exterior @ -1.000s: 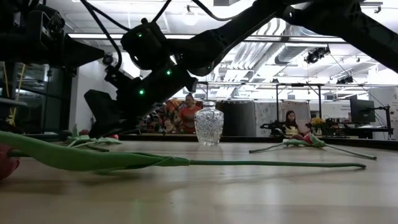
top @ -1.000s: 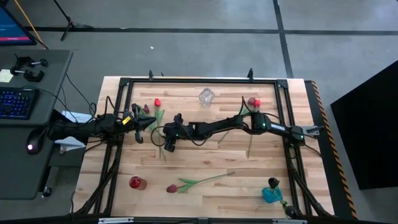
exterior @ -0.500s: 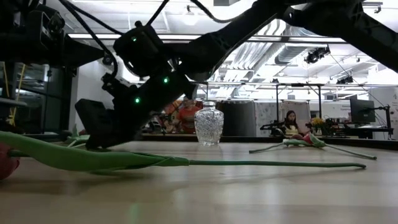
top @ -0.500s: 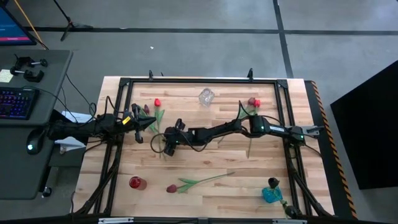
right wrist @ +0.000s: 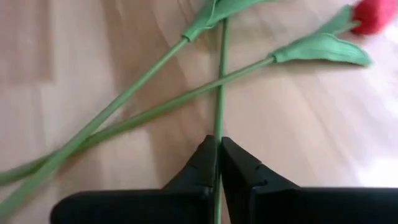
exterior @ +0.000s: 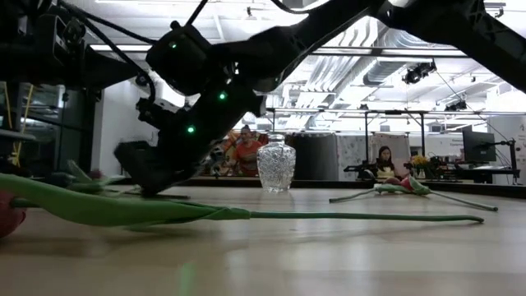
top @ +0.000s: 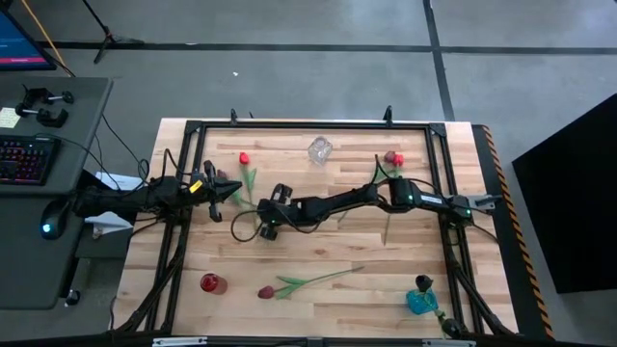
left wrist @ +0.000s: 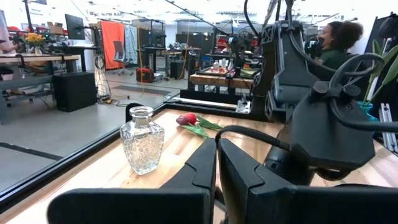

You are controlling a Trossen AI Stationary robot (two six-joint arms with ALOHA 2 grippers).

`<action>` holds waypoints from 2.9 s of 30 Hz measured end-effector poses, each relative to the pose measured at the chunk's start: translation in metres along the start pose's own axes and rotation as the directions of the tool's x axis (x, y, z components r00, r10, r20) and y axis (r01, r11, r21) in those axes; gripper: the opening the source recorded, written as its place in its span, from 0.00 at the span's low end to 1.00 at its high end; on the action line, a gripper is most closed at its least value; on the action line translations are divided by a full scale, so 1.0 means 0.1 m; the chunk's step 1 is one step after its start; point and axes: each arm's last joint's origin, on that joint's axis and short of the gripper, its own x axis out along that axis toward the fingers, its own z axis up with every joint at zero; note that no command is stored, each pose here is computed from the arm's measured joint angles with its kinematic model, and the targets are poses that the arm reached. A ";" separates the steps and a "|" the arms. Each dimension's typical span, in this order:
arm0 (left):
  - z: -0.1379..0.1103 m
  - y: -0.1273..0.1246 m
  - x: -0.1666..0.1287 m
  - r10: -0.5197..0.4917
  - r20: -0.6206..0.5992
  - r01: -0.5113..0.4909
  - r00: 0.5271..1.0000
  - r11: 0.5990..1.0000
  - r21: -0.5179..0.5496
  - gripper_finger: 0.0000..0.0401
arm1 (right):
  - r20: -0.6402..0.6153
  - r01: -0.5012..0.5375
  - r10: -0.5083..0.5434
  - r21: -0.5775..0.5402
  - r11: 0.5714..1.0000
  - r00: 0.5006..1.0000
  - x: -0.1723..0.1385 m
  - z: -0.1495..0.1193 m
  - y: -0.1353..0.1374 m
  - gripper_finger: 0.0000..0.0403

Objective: Sort flowers into vase by color
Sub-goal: Put the black flower into the blue vase

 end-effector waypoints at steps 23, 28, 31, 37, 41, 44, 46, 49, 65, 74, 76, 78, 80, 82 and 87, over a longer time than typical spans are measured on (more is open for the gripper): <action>0.00 0.00 0.00 0.000 0.000 0.000 1.000 1.000 0.000 0.02 | -0.023 0.331 -0.461 -0.665 0.670 0.887 -1.65 0.52 -0.23 0.00; 0.00 0.00 0.00 0.001 0.000 -0.001 1.000 1.000 0.000 0.02 | 0.051 0.393 -0.523 -0.723 0.569 0.851 -1.98 0.62 -0.23 0.00; 0.00 0.00 0.00 0.000 0.000 0.000 1.000 1.000 0.000 0.02 | 0.075 0.404 -0.573 -0.783 0.473 0.816 -2.08 0.62 -0.22 0.00; 0.00 0.00 0.00 0.000 0.000 0.000 1.000 1.000 0.000 0.02 | 0.090 0.341 -0.581 -0.877 0.339 0.809 -2.16 0.66 -0.23 0.00; 0.00 0.00 0.00 0.000 0.000 0.000 1.000 1.000 0.000 0.02 | 0.121 0.311 -0.601 -0.924 0.223 0.790 -2.22 0.65 -0.14 0.00; 0.00 0.00 0.00 0.000 0.000 0.000 1.000 1.000 0.000 0.02 | 0.141 0.316 -0.653 -0.936 0.157 0.744 -2.24 0.64 -0.15 0.00; 0.00 0.00 0.00 0.000 0.000 0.000 1.000 1.000 0.000 0.02 | 0.152 0.308 -0.689 -0.945 0.108 0.709 -2.25 0.64 -0.17 0.00; 0.00 0.00 0.00 0.000 0.000 0.000 1.000 1.000 0.000 0.02 | 0.161 0.320 -0.699 -0.942 0.103 0.697 -2.26 0.64 -0.16 0.00; 0.00 0.00 0.00 0.000 -0.001 0.000 1.000 1.000 0.001 0.02 | -0.034 0.418 -0.513 -0.534 0.735 0.858 -3.18 0.70 -0.78 0.00; 0.00 0.00 0.00 0.000 0.000 0.000 1.000 1.000 0.000 0.02 | 0.162 0.336 -0.307 -0.196 0.921 0.938 -3.94 0.22 -1.03 0.00; 0.00 0.00 0.00 0.000 0.000 0.000 1.000 1.000 0.000 0.02 | 0.239 0.292 -0.257 -0.125 0.948 0.936 -4.00 0.02 -1.05 0.00; 0.00 0.00 0.00 0.000 0.000 0.000 1.000 1.000 0.000 0.02 | 0.317 0.217 -0.188 -0.059 0.974 0.930 -3.99 -0.18 -1.07 0.00; 0.00 0.00 0.00 0.000 0.000 0.000 1.000 1.000 0.000 0.02 | 0.392 0.141 -0.130 0.000 0.990 0.911 -3.96 -0.39 -1.10 0.00; 0.00 0.00 0.00 0.000 0.000 0.000 1.000 1.000 0.000 0.02 | 0.460 0.086 -0.095 0.041 0.995 0.883 -3.91 -0.56 -1.13 0.00; 0.00 0.00 0.00 0.000 0.000 0.000 1.000 1.000 0.000 0.02 | 0.542 -0.015 -0.053 0.122 0.992 0.839 -3.85 -0.82 -1.19 0.00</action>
